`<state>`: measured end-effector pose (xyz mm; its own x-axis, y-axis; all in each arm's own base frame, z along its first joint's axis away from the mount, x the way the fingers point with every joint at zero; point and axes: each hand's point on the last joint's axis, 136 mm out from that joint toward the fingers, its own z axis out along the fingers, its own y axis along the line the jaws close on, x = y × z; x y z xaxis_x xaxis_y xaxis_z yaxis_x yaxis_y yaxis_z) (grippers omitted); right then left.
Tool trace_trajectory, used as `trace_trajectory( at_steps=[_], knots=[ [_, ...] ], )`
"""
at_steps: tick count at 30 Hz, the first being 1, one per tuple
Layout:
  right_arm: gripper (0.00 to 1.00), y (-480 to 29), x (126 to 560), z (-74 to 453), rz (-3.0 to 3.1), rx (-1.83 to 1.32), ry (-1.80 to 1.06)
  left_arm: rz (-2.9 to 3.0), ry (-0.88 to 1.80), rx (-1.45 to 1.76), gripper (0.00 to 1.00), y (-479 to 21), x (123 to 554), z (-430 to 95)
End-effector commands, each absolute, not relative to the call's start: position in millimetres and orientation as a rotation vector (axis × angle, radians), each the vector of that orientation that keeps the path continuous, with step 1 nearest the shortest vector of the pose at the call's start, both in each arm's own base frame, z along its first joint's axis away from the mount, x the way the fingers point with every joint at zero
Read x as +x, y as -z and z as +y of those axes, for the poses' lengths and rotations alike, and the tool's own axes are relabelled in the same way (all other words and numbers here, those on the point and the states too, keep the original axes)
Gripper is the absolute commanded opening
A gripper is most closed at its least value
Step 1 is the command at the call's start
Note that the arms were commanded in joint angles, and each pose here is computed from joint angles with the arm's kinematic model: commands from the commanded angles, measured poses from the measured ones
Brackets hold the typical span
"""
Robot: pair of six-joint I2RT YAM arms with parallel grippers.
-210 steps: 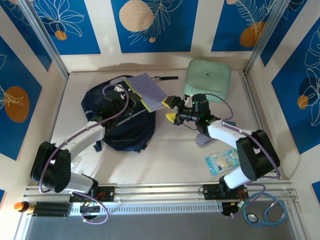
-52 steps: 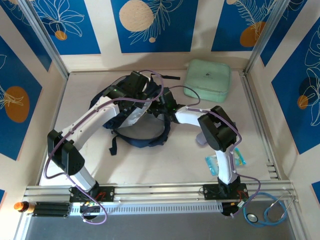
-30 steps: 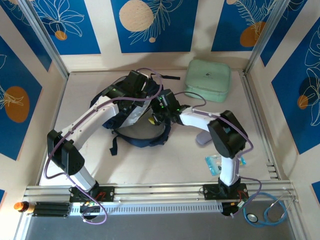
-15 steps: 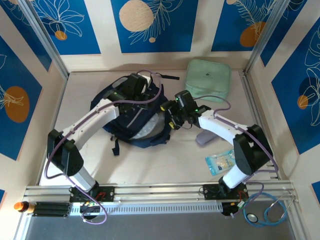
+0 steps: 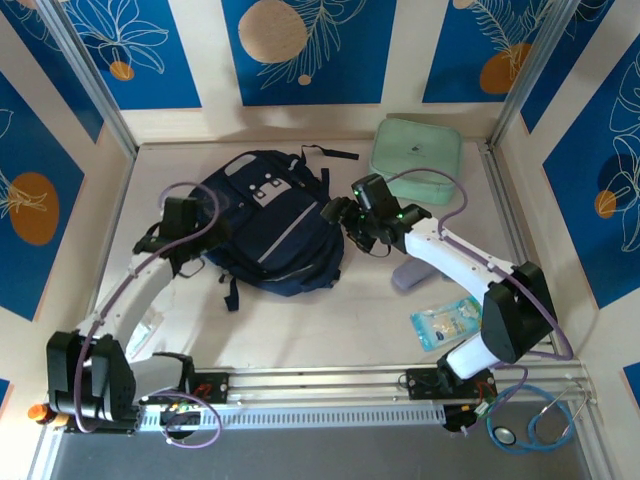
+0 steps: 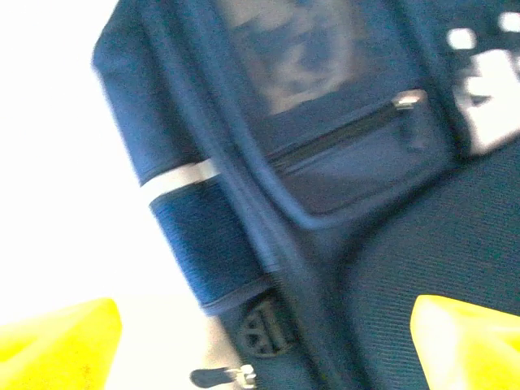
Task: Pack the student bag
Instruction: Close the student bag at the top-left of the table, then rotate the student bag at the top-center of the table.
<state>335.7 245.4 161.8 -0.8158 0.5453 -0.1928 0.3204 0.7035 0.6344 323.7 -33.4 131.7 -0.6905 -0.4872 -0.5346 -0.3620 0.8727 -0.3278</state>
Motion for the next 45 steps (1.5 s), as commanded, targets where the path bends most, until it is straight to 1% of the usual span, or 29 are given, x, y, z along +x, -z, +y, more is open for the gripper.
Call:
trace_trajectory(
  at_steps=[1,5,7,9,15,19,23,28,30,34,37,39,45],
  knots=[
    [0.86,-142,323,253,2.641,0.602,-0.838,2.350,0.486,-0.810,0.88,-116,321,-35],
    [0.86,-138,321,260,2.666,0.596,-0.856,2.326,0.573,-0.919,0.81,-97,321,-29],
    [0.86,-136,321,262,2.677,0.614,-0.866,2.316,0.579,-1.026,0.71,-84,318,-21],
    [0.86,-135,321,265,2.685,0.618,-0.880,2.307,0.582,-1.092,0.67,-75,319,-14],
    [0.86,-131,319,268,2.701,0.612,-0.901,2.310,0.632,-1.117,0.52,-63,328,-17],
    [0.85,-130,318,272,2.708,0.586,-0.922,2.311,0.665,-1.081,0.47,-59,339,-21],
    [0.85,-128,317,275,2.715,0.583,-0.934,2.311,0.693,-1.066,0.39,-51,344,-24],
    [0.85,-125,316,277,2.725,0.578,-0.939,2.317,0.701,-1.059,0.37,-46,347,-25],
    [0.85,-122,315,278,2.733,0.570,-0.940,2.323,0.708,-1.039,0.34,-44,348,-27],
    [0.85,-108,312,278,2.765,0.562,-0.904,2.339,0.721,-1.017,0.24,-41,349,-29],
    [0.85,-93,312,275,2.792,0.562,-0.854,2.334,0.730,-1.001,0.11,-42,349,-30],
    [0.85,-86,312,273,2.806,0.560,-0.824,2.343,0.733,-0.984,0.00,-43,349,-32],
    [0.85,-70,324,269,2.818,0.534,-0.762,2.377,0.789,-0.910,0.00,-50,348,-45]
  ],
)
